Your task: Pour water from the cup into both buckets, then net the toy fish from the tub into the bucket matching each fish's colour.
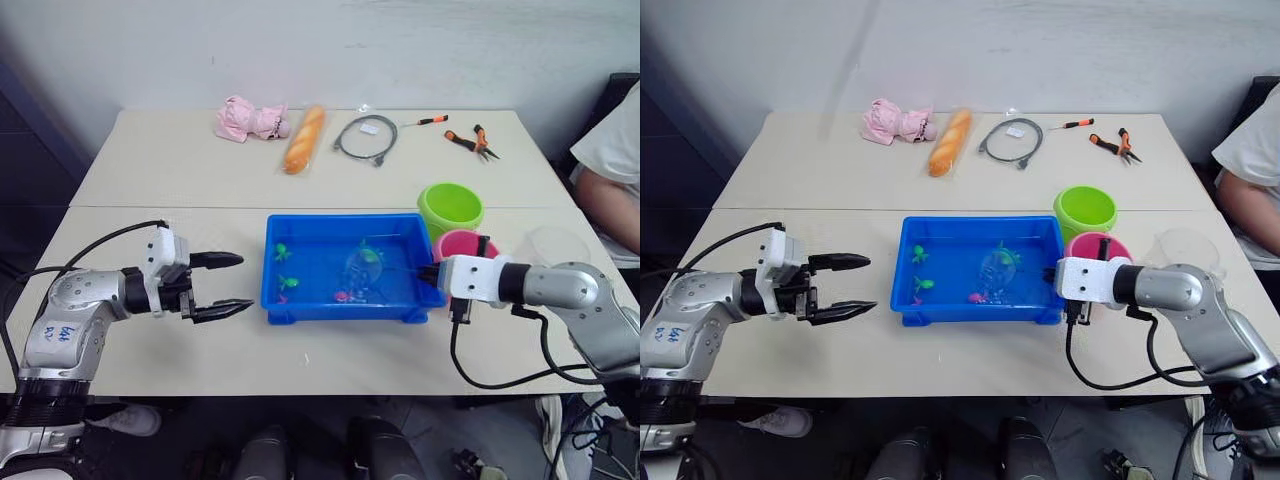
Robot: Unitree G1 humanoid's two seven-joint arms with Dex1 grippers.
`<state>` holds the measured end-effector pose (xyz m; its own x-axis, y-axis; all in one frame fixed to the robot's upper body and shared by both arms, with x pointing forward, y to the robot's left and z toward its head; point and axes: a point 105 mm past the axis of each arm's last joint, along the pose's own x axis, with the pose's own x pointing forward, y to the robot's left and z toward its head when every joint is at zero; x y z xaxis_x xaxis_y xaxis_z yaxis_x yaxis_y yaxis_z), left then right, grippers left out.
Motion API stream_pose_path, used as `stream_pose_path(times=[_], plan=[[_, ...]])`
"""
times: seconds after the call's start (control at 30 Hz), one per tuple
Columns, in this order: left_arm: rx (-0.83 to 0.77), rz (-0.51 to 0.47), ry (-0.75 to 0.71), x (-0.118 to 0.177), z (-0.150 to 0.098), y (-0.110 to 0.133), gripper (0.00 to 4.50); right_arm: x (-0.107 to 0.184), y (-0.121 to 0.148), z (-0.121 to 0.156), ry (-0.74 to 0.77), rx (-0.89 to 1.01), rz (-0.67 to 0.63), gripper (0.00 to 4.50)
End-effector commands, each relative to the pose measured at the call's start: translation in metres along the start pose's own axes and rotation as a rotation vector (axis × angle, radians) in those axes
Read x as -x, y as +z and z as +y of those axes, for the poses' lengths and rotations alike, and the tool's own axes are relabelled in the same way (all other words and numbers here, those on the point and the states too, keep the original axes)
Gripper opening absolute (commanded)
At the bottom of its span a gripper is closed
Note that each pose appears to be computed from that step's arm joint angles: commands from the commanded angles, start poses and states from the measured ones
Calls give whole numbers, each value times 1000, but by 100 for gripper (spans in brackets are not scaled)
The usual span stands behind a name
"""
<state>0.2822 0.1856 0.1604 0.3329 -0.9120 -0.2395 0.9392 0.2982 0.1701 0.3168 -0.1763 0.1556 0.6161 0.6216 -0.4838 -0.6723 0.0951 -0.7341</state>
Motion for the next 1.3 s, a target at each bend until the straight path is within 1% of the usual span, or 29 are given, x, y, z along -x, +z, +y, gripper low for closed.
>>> stream_pose_path(times=[0.03,0.17,0.3,0.37,0.43,0.5,0.67,0.8,1.0,1.1,1.3], plan=[[-55,4,-36,-2,-6,12,447,0,1,-11,-12,51,5,0],[-55,22,-9,4,-4,7,447,-3,4,-12,10,69,0,0],[-24,37,79,25,8,-3,447,-2,4,-8,57,70,5,0],[-31,71,114,35,12,-10,447,-1,4,-4,84,54,9,0],[-29,99,110,41,11,-15,447,2,4,1,115,33,17,0],[-21,104,89,43,8,-14,447,2,7,10,170,1,15,0],[-2,111,12,38,0,-12,447,-6,12,15,185,-38,17,0],[9,102,-12,35,-3,-5,447,-18,15,15,178,-67,-1,0],[5,100,-59,25,-4,1,447,-31,23,16,217,-197,-65,0],[-5,92,-74,18,-4,5,447,-29,26,12,225,-261,-89,0],[-15,91,-115,2,-4,10,447,-17,32,0,225,-412,-149,0]])
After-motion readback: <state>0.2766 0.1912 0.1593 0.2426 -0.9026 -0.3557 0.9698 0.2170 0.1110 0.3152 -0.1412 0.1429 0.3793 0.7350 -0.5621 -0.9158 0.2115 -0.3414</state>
